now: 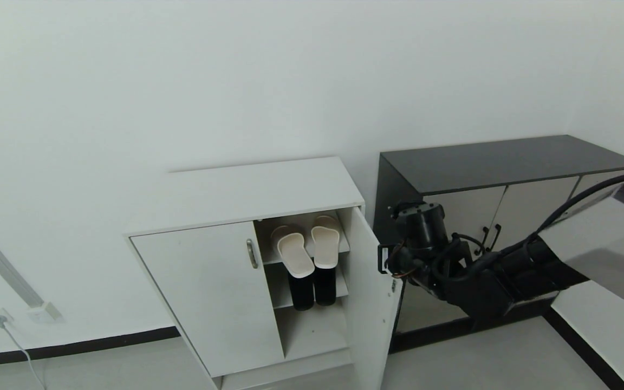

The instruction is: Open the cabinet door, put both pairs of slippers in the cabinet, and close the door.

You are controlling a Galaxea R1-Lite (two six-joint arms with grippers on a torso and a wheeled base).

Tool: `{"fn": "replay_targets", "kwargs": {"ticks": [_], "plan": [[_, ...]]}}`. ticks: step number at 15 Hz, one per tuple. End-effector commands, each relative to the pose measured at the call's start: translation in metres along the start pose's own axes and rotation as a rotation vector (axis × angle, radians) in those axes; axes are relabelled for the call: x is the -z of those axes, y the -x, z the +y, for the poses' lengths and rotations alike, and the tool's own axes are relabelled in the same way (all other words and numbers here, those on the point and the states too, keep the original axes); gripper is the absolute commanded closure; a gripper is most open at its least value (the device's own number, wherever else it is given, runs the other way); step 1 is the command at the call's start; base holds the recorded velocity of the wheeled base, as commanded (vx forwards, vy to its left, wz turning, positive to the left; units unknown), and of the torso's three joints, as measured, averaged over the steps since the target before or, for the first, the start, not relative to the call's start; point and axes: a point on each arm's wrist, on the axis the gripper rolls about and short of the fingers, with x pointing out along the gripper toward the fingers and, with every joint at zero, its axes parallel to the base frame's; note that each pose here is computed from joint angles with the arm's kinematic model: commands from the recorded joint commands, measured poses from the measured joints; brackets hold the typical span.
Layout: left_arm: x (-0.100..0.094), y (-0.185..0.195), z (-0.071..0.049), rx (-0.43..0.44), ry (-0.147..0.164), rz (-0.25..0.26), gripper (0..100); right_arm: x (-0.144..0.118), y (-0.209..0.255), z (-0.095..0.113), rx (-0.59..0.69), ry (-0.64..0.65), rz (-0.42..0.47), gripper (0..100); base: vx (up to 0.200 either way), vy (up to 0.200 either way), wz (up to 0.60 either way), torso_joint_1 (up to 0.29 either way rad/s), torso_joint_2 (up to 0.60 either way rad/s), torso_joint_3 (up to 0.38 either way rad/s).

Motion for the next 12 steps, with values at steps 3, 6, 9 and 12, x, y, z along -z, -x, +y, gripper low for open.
{"fn": "replay_targets", "kwargs": {"ticks": [3, 6, 9, 12], "plan": [[0.0, 0.0, 0.0, 0.0, -0.001, 0.002, 100, -0.013, 0.04, 0.014, -0.085, -0.005, -0.039, 100, 0.0, 0.0, 0.0, 0.0, 0.0, 0.0], [0.0, 0.0, 0.0, 0.001, -0.002, 0.002, 100, -0.006, 0.056, 0.009, -0.147, 0.039, -0.055, 100, 0.0, 0.0, 0.0, 0.0, 0.0, 0.0], [0.0, 0.0, 0.0, 0.001, -0.002, 0.002, 100, -0.002, 0.069, 0.005, -0.181, 0.103, -0.151, 100, 0.0, 0.0, 0.0, 0.0, 0.0, 0.0], [0.0, 0.0, 0.0, 0.001, -0.002, 0.002, 100, 0.012, 0.074, 0.007, -0.232, 0.155, -0.141, 100, 0.0, 0.0, 0.0, 0.0, 0.0, 0.0]]}}
